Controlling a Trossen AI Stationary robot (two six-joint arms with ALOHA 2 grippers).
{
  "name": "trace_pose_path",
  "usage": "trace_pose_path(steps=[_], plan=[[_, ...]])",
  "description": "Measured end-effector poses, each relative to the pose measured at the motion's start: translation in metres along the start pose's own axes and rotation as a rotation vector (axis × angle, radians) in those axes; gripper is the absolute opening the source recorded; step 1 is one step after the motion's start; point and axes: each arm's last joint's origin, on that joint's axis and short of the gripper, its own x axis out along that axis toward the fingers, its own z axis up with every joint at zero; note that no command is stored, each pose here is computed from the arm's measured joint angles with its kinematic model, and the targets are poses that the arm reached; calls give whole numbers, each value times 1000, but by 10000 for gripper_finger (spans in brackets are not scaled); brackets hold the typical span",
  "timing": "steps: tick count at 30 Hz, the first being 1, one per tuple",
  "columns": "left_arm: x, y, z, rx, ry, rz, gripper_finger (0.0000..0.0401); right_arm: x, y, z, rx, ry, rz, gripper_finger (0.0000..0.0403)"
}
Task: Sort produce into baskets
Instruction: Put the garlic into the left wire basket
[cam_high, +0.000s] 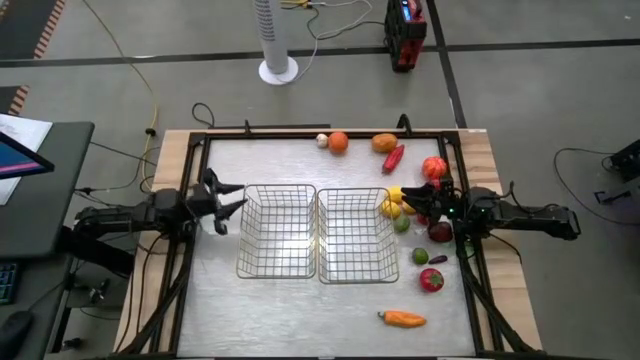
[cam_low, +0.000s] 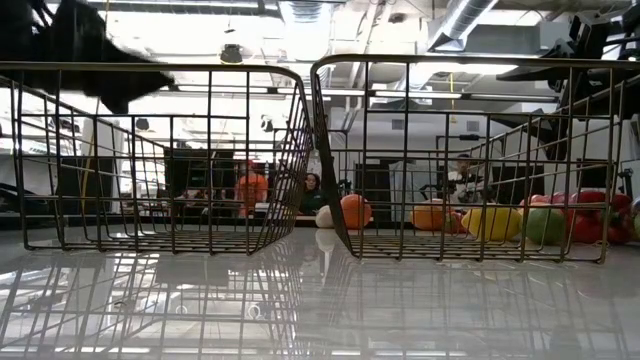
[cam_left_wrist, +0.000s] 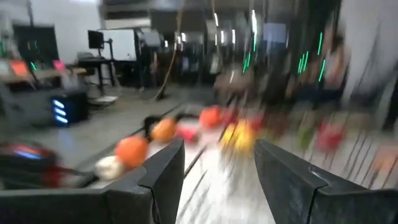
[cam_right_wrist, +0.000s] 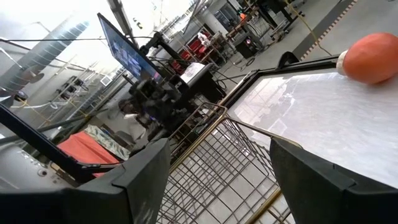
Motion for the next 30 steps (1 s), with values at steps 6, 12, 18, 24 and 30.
trace_pose_path(steps=[6,12,18,24,30], plan=[[-4,3,27,-479,-302,65,183,-1,7,8,166,-84,75,302],[-11,8,43,-779,-530,139,183,-3,16,19,180,-159,156,302],[-11,10,40,-971,-558,173,183,-3,19,19,174,-117,208,302],[-9,13,34,-962,-540,293,183,-4,21,19,179,-95,253,302],[-10,14,32,-962,-549,353,183,-4,22,18,229,-74,262,302]])
